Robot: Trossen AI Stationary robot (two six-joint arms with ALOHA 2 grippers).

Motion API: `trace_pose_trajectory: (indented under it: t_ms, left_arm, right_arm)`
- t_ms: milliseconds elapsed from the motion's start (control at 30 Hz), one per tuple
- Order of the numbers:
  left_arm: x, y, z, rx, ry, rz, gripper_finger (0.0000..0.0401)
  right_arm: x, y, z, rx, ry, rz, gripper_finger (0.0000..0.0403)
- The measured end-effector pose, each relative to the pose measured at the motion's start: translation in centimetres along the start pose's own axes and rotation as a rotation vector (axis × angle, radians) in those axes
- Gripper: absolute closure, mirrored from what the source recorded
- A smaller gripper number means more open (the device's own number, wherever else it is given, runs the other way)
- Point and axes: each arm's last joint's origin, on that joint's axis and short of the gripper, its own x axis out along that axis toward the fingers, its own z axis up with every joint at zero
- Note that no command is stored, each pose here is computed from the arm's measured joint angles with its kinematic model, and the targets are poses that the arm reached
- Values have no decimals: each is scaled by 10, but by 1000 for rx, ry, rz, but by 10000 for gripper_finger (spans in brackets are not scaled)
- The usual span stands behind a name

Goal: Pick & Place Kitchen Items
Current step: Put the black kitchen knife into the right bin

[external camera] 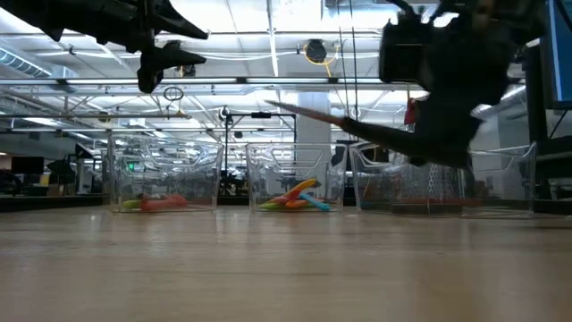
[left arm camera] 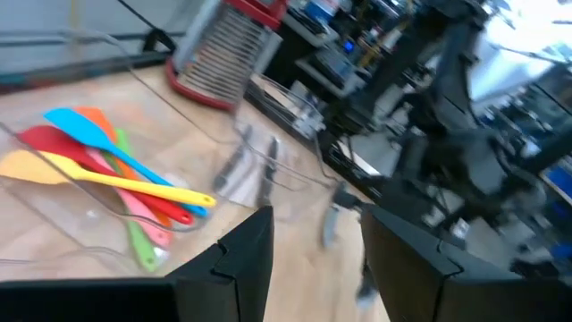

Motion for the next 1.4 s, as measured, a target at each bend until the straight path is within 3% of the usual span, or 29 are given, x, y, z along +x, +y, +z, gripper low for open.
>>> trace_pose_trajectory:
  t_ms: [233,533,700,900,1167,1400]
  left_arm:
    - [0,-3,-2,20,57,-81,226]
    - [0,-5,-3,39,98,-144,226]
    - [1,-10,0,56,52,-197,226]
    - [17,-23,2,93,-49,-310,201]
    - [50,-21,-9,47,-79,-351,144]
    - [73,-30,-20,4,-75,-415,128]
  right_arm:
    - [-5,-2,33,14,-182,159,319]
    - [-27,5,74,13,-530,393,319]
    - [-39,4,89,1,-677,473,319]
    - [-48,-4,100,-5,-766,484,319]
    - [-51,-6,103,-20,-797,479,319]
    - [-51,-6,103,-25,-796,479,319]
